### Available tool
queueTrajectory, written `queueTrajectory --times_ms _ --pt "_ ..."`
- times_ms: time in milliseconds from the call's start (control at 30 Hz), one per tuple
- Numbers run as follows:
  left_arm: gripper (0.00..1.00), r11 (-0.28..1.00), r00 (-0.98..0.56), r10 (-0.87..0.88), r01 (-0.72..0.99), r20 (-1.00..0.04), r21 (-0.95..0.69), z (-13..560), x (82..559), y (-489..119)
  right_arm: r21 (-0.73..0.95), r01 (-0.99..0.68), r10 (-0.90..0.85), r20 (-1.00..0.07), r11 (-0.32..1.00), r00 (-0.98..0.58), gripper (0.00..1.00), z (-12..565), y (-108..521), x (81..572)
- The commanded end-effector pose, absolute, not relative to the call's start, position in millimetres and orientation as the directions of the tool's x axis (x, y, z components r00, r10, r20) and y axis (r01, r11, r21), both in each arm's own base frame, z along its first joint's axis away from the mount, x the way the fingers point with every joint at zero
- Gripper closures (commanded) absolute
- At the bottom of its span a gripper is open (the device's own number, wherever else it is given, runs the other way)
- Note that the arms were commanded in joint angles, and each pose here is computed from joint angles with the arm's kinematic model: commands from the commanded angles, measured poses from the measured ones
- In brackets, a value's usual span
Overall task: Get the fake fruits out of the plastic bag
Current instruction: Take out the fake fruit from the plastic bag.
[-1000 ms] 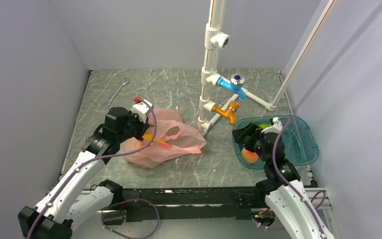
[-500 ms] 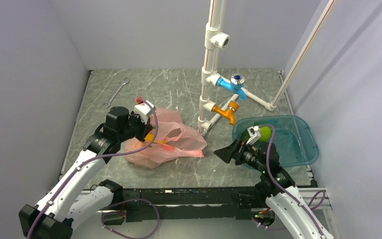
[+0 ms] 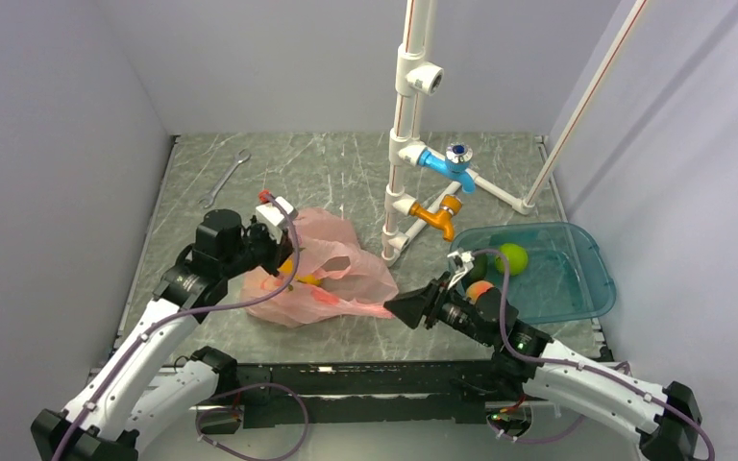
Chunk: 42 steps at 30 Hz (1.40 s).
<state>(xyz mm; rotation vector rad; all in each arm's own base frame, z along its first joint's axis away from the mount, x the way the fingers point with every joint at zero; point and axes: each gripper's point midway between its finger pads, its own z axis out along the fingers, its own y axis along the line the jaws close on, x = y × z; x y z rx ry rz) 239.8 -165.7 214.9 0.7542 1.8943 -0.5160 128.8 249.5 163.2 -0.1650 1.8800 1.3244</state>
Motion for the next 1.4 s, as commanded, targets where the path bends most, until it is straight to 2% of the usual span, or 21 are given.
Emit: queueTrajectory --times_ms 0,200,267,367,567,633,767,900,1100,1367 --pt "1.00 0.672 -0.183 0.225 0.741 -0.957 0.017 245 235 -174 0.729 -0.584 0.518 -0.675 0.358 -0.525 0.36 224 254 151" --pt "1.00 0.666 -0.170 0.216 0.746 -0.962 0.017 248 233 -175 0.699 -0.627 0.464 -0.707 0.344 -0.534 0.37 233 290 147" --pt "1.00 0.669 -0.189 0.221 0.743 -0.957 0.008 245 235 -176 0.694 -0.643 0.453 -0.711 0.324 -0.538 0.39 227 307 129" --pt "1.00 0.667 -0.207 0.228 0.745 -0.951 -0.002 242 236 -177 0.643 -0.658 0.415 -0.762 0.391 -0.498 0.41 210 332 108" --pt "1.00 0.663 -0.220 0.229 0.748 -0.948 -0.013 240 237 -179 0.396 -0.712 0.176 -0.914 0.580 -0.365 0.46 169 410 77" --pt "1.00 0.658 -0.220 0.229 0.753 -0.948 -0.016 239 236 -180 0.310 -0.745 0.059 -0.937 0.591 -0.344 0.42 154 437 71" --pt "1.00 0.664 -0.218 0.229 0.748 -0.949 -0.012 239 237 -179 0.172 -0.863 -0.126 -0.957 0.474 -0.260 0.41 136 476 52" --pt "1.00 0.659 -0.218 0.233 0.752 -0.948 -0.010 239 236 -179 0.171 -0.869 -0.163 -0.948 0.465 -0.274 0.40 137 472 53" --pt "1.00 0.650 -0.214 0.231 0.760 -0.949 -0.013 241 235 -181 0.168 -0.782 -0.101 -0.954 0.601 -0.283 0.34 170 430 89" --pt "1.00 0.657 -0.206 0.229 0.754 -0.951 -0.005 242 234 -179 0.186 -0.728 -0.069 -0.949 0.660 -0.306 0.34 171 424 126"
